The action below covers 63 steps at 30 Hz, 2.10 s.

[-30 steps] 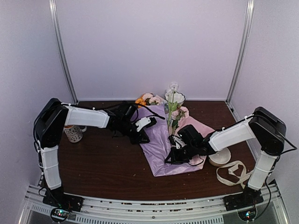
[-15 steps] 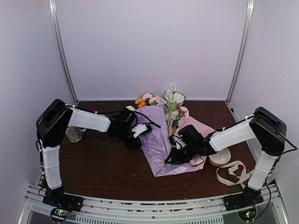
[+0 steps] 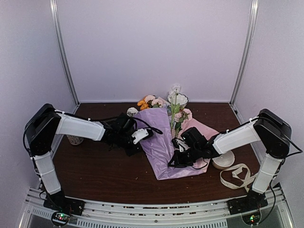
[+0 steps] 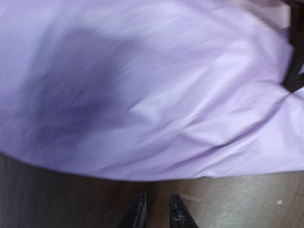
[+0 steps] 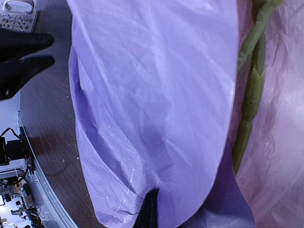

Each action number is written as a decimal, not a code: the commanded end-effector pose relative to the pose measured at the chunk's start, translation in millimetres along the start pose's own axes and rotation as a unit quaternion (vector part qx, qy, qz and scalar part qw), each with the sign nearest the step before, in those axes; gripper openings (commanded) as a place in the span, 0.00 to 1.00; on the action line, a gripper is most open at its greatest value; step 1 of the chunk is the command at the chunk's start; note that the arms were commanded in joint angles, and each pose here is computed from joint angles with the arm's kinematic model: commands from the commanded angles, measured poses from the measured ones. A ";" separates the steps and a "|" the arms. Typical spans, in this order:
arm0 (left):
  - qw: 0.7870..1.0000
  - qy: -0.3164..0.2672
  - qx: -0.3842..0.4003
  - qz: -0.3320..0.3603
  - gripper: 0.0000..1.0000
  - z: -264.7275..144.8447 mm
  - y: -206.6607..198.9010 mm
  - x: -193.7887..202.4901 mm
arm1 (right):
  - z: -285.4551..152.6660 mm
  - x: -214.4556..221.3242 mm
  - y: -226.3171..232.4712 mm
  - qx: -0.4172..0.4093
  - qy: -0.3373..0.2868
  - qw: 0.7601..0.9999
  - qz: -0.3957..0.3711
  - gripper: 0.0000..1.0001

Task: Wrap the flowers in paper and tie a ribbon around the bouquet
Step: Press the fold line on the 2/3-folded wrapping paper, then pick up the two-thirds-folded wrapping paper from the center of the board.

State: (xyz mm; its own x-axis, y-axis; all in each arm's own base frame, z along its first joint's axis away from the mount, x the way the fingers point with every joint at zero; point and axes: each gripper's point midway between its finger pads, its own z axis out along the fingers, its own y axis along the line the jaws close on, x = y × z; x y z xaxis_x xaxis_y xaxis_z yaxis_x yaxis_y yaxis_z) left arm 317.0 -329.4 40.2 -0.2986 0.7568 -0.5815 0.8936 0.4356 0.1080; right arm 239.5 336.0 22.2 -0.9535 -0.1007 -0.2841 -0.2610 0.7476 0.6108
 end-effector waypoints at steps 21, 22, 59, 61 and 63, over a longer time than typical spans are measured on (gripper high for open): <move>0.998 0.043 0.022 0.045 0.19 21.8 -14.9 7.8 | -4.4 18.0 -15.4 0.033 0.022 0.999 0.002 0.00; 0.998 0.034 0.023 0.043 0.19 18.5 -13.3 3.2 | -4.4 18.5 -15.7 0.033 0.023 0.999 0.002 0.00; 0.999 -0.022 -0.044 0.020 0.35 86.5 53.3 -117.3 | -128.1 -59.6 -14.0 0.139 -0.126 0.982 -0.019 0.59; 0.999 -0.025 -0.038 0.021 0.35 87.0 51.2 -118.6 | -154.9 -63.9 -49.8 0.181 -0.156 0.971 0.025 0.63; 0.999 -0.028 -0.034 0.020 0.35 87.6 50.0 -119.4 | -174.0 -57.5 -85.3 0.207 -0.175 0.960 0.073 0.67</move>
State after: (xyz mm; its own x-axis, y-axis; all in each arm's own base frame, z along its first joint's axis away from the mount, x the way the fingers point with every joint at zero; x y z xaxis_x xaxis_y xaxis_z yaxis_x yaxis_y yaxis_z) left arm 433.3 -437.7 65.4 -0.2122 0.7407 -0.6374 0.8575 0.4540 0.2420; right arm 289.4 253.5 146.0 -0.8508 0.0737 -0.5203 -0.2233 0.8456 0.4848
